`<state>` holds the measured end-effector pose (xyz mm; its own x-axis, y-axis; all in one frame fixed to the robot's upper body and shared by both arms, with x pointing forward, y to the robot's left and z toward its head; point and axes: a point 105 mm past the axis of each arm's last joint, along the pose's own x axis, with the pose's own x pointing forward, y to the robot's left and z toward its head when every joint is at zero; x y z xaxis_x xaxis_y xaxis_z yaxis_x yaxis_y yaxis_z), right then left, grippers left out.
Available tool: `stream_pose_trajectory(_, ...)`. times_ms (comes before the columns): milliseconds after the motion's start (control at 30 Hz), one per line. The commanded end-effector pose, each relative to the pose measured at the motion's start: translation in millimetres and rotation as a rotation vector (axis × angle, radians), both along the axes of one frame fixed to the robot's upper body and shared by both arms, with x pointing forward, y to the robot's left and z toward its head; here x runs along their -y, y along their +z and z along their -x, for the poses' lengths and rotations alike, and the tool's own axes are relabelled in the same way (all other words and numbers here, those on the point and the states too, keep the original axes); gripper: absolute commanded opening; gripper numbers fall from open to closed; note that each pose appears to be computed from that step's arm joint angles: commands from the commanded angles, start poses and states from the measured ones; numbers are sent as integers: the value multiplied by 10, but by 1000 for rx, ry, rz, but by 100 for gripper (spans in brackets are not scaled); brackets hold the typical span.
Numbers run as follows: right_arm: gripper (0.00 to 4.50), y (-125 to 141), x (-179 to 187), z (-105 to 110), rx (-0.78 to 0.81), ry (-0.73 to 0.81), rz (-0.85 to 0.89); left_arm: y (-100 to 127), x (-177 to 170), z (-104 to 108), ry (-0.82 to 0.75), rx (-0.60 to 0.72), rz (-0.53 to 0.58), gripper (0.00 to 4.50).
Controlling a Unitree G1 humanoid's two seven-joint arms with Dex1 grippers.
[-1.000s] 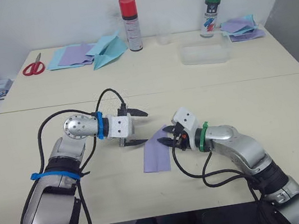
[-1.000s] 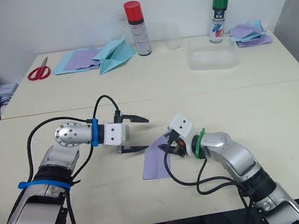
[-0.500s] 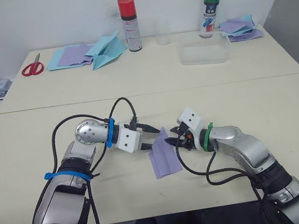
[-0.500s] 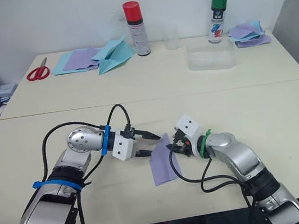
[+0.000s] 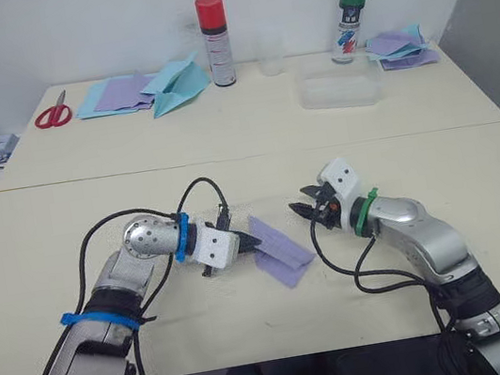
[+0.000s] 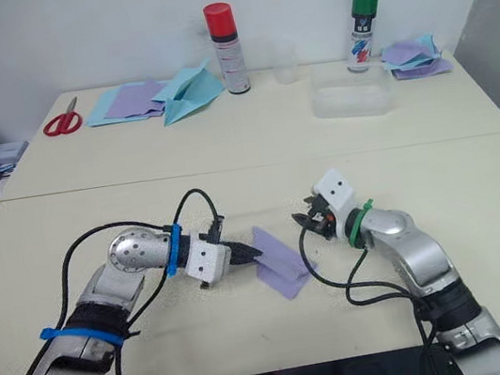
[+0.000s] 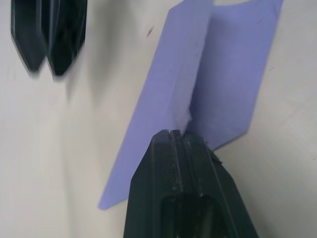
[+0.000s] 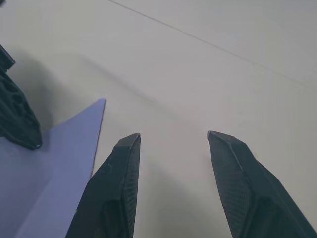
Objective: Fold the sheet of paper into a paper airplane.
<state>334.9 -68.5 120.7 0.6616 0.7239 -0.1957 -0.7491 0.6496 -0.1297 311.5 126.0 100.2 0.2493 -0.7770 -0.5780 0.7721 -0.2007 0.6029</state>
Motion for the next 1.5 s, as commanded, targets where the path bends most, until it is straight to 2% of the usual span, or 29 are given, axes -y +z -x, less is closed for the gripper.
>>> stream_pose_trajectory(33, 225, 199, -19, 85, 97, 63, -11, 160, 36, 78, 182, -32, -15, 2)
stream_pose_trajectory(100, 225, 195, -6, 113, 98, 77, -9, 166, 99, 122, 290, -48, -4, 2)
stream_pose_trajectory(267, 225, 172, 38, 135, 100, 88, 4, 141, 180, 258, 441, -86, 0, 2)
stream_pose_trajectory(467, 225, 169, 80, 82, 99, 71, 6, 164, 227, 318, 485, -83, -1, 2)
stream_pose_trajectory(600, 225, 166, 112, 50, 100, 65, 14, 237, 353, 402, 403, -142, 92, 108)
stream_pose_trajectory(767, 225, 208, 201, 14, 114, 56, 32, 472, 212, 417, 372, -166, 168, 261)
stream_pose_trajectory(867, 225, 232, 243, 42, 133, 80, 50, 731, 21, 405, 407, -246, 333, 353)
stream_pose_trajectory(933, 225, 240, 238, 94, 148, 124, 65, 842, -98, 352, 430, -276, 434, 353)
stream_pose_trajectory(1000, 225, 209, 209, 169, 147, 192, 93, 849, -158, 275, 451, -293, 508, 316)
stream_pose_trajectory(1067, 225, 201, 185, 214, 155, 243, 114, 758, -136, 203, 457, -315, 545, 266)
stream_pose_trajectory(1133, 225, 228, 145, 266, 161, 294, 107, 633, -106, 118, 484, -333, 572, 197)
stream_pose_trajectory(1200, 225, 250, 96, 351, 178, 356, 118, 451, -90, 45, 512, -350, 563, 130)
stream_pose_trajectory(1333, 225, 221, 47, 497, 213, 449, 171, 249, -24, 26, 511, -392, 528, 3)
stream_pose_trajectory(1500, 225, 158, -23, 632, 226, 512, 186, -77, -13, 27, 536, -441, 425, 3)
